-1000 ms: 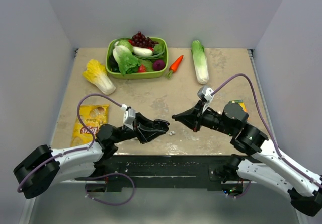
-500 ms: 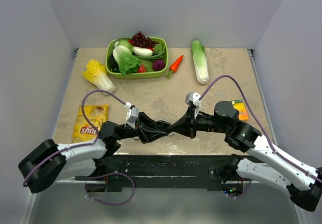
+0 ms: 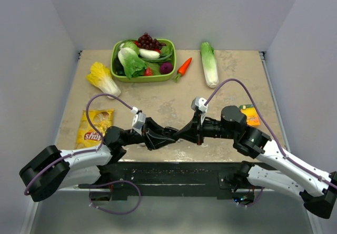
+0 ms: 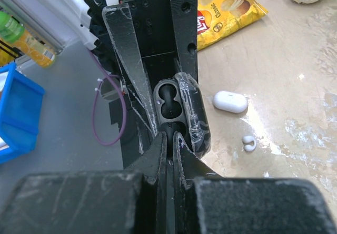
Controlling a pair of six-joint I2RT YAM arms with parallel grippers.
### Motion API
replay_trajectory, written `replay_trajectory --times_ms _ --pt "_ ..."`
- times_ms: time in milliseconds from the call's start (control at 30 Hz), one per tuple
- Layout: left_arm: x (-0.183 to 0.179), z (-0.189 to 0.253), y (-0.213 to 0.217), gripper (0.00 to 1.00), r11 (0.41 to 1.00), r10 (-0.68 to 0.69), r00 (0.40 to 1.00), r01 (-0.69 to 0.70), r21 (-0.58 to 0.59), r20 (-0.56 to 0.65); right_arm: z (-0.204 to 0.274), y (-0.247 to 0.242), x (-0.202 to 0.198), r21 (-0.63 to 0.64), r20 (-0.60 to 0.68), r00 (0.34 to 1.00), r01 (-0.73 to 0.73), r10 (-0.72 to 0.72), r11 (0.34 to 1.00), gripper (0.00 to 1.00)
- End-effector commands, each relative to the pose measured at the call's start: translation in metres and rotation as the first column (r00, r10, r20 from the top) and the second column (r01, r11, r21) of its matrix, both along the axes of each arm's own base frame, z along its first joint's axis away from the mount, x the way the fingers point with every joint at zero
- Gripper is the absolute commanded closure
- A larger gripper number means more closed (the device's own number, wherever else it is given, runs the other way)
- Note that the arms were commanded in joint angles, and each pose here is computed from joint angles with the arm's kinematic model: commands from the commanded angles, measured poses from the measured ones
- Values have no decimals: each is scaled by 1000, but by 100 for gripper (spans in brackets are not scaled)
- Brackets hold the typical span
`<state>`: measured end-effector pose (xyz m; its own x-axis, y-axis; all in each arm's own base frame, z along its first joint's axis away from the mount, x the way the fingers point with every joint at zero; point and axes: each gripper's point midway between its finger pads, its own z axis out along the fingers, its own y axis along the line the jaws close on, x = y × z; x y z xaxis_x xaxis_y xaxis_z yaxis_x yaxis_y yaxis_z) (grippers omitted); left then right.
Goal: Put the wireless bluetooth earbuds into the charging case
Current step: Place the earbud in the charging case.
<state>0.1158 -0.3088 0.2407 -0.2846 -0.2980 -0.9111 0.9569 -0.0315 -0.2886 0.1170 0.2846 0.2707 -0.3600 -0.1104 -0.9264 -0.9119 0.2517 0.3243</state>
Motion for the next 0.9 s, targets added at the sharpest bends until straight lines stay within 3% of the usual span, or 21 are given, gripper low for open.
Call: replay_trajectory --times_ms 0,867 --pt "-7 37 5 100 993 -13 994 26 -115 112 10 -4 3 4 45 999 23 -23 1000 100" --pt "-8 48 5 100 988 -13 990 35 -150 142 -2 3 -5 -34 20 1000 -1 1 999 100"
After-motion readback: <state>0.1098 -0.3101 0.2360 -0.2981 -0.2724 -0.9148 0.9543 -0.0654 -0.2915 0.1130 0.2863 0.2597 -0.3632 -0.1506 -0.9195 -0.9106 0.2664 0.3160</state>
